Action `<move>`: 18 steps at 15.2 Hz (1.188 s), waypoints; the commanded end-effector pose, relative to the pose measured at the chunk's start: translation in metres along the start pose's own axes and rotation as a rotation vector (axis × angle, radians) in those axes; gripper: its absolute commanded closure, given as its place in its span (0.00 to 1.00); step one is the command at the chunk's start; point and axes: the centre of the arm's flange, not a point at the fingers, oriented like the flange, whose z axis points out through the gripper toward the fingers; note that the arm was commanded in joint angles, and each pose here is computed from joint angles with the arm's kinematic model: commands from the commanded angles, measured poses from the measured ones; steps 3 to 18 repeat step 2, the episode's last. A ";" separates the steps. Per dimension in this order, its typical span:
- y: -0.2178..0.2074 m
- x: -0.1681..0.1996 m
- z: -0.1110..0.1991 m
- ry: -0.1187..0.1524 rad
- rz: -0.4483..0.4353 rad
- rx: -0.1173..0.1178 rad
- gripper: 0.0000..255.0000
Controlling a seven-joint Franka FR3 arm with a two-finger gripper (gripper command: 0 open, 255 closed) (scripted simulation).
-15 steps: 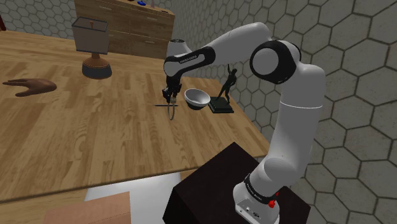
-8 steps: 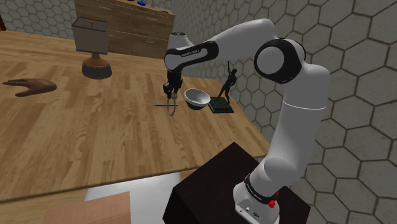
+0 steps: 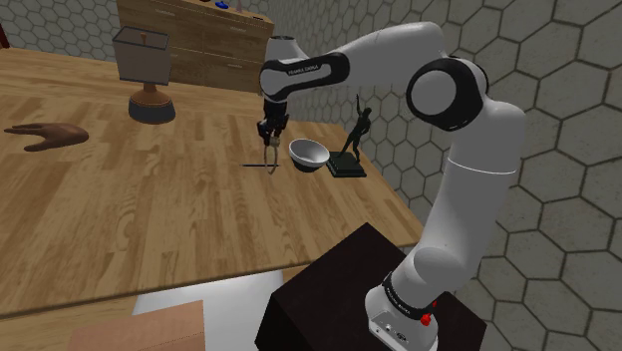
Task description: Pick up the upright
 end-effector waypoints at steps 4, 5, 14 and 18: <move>0.001 0.000 -0.008 0.000 0.000 0.000 1.00; 0.001 0.000 -0.008 0.000 0.000 0.000 1.00; 0.001 0.000 -0.008 0.000 0.000 0.000 1.00; 0.001 0.000 -0.008 0.000 0.000 0.000 1.00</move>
